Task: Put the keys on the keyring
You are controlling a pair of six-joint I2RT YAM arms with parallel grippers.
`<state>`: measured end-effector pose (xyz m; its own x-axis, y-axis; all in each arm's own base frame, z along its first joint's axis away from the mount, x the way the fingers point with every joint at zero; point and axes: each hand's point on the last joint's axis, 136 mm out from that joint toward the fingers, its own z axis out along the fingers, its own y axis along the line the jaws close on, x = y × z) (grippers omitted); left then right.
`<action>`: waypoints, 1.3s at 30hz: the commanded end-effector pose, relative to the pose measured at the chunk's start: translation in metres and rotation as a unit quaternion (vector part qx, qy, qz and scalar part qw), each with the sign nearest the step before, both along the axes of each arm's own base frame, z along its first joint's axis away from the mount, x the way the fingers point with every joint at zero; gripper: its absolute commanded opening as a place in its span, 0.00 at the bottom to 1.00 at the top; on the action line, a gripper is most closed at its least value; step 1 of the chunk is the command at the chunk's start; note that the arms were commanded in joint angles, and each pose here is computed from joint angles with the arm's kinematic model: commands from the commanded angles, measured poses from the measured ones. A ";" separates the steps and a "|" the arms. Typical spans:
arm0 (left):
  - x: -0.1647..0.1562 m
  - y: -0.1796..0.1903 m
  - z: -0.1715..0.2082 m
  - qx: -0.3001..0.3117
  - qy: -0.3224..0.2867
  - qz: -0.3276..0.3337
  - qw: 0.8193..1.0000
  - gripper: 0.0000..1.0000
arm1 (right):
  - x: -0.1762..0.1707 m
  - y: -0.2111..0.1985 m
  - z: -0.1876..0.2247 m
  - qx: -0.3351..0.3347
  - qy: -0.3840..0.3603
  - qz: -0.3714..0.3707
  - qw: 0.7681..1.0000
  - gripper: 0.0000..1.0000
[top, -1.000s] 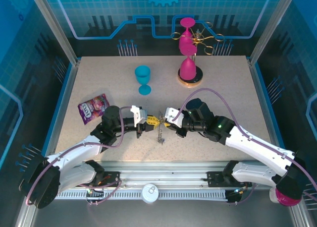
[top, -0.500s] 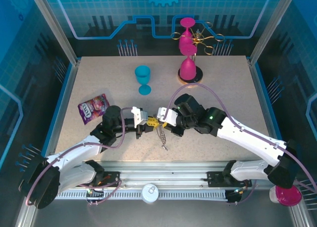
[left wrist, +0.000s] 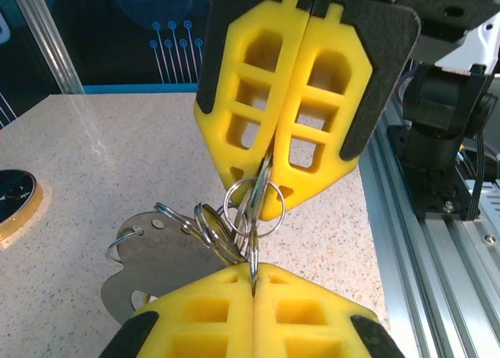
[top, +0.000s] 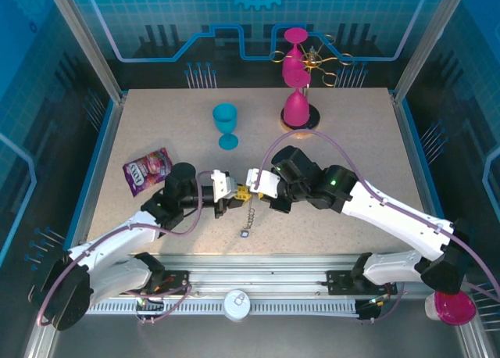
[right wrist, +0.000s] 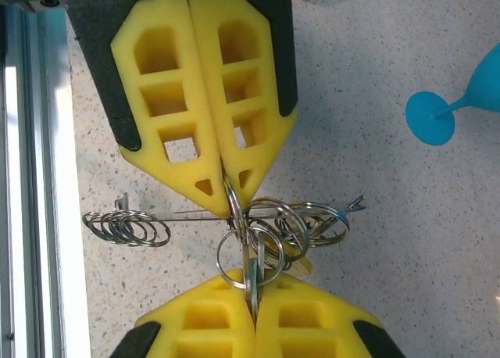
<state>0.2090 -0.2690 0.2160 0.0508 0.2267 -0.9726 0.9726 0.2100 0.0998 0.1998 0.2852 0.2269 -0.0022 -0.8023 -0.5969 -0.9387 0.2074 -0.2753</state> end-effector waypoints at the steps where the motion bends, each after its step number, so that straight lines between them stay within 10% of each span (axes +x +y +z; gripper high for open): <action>1: 0.000 0.002 -0.008 0.041 -0.006 0.002 0.999 0.00 | 0.001 -0.004 0.009 -0.030 -0.023 0.003 0.999 0.00; 4: 0.001 0.002 -0.009 0.046 -0.002 0.006 0.999 0.01 | 0.003 -0.004 0.007 -0.051 -0.030 0.006 0.998 0.00; 14: 0.000 0.009 0.015 0.007 -0.011 0.037 0.999 0.55 | 0.018 -0.017 -0.006 -0.115 -0.051 -0.014 0.992 0.00; 20: 0.026 0.033 0.045 -0.048 0.000 0.166 0.985 0.68 | 0.042 -0.027 -0.012 -0.149 -0.084 -0.052 0.984 0.00; 26: 0.072 0.100 0.048 -0.114 0.056 0.408 0.904 0.81 | 0.055 -0.011 -0.017 -0.152 -0.095 -0.049 0.983 0.00; 39: 0.093 0.207 0.023 -0.192 0.137 0.621 0.747 0.82 | 0.055 0.101 -0.019 0.067 0.000 0.005 0.998 0.00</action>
